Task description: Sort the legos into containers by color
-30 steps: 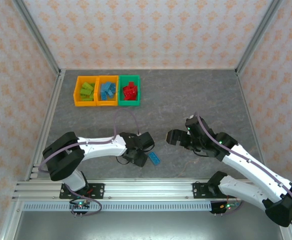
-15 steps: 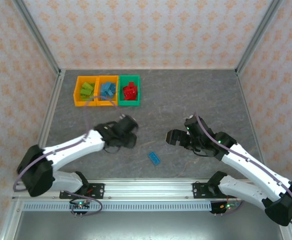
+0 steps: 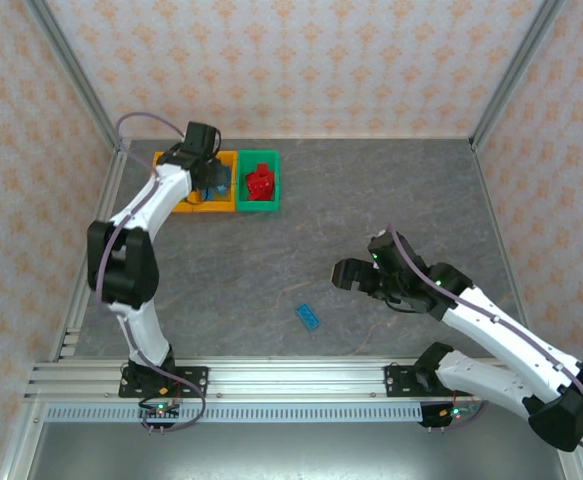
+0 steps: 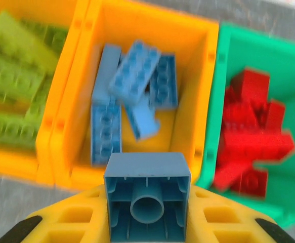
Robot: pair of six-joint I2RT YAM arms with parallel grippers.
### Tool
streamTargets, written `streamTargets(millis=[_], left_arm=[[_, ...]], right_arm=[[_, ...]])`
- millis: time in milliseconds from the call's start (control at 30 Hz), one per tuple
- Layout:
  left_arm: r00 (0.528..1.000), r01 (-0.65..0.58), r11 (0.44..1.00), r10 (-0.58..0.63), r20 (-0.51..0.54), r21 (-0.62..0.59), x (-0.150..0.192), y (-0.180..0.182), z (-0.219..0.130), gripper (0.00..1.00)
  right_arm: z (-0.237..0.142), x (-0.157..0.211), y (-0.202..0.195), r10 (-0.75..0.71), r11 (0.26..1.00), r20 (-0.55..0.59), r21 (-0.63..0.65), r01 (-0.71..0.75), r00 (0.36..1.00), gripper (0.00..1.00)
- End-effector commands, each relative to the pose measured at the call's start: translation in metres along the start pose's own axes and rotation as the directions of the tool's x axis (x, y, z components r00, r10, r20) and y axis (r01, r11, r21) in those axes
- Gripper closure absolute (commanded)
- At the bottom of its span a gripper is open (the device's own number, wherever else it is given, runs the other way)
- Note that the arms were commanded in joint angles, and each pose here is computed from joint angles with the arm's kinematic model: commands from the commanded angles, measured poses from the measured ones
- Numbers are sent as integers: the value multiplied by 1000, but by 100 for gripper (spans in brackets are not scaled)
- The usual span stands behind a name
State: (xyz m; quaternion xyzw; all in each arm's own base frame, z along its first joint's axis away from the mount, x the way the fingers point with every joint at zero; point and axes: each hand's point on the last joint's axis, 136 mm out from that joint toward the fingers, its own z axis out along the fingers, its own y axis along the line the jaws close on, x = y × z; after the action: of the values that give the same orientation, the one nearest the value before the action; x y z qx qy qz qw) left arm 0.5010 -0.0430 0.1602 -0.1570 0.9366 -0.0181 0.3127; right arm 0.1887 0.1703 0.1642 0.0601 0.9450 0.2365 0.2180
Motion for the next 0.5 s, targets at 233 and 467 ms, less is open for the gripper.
streamTargets(millis=[233,467], left_arm=[[991,-57,998,57,-123,5,-9,-3,18,45],[999,-26,983,34,-41,182,6,-25,-69,39]], right_arm=[[-18,-15,1,12,1000,79,5,-13,997,1],[-7,-13,10,-2,1000,45,-20,3,999,3]])
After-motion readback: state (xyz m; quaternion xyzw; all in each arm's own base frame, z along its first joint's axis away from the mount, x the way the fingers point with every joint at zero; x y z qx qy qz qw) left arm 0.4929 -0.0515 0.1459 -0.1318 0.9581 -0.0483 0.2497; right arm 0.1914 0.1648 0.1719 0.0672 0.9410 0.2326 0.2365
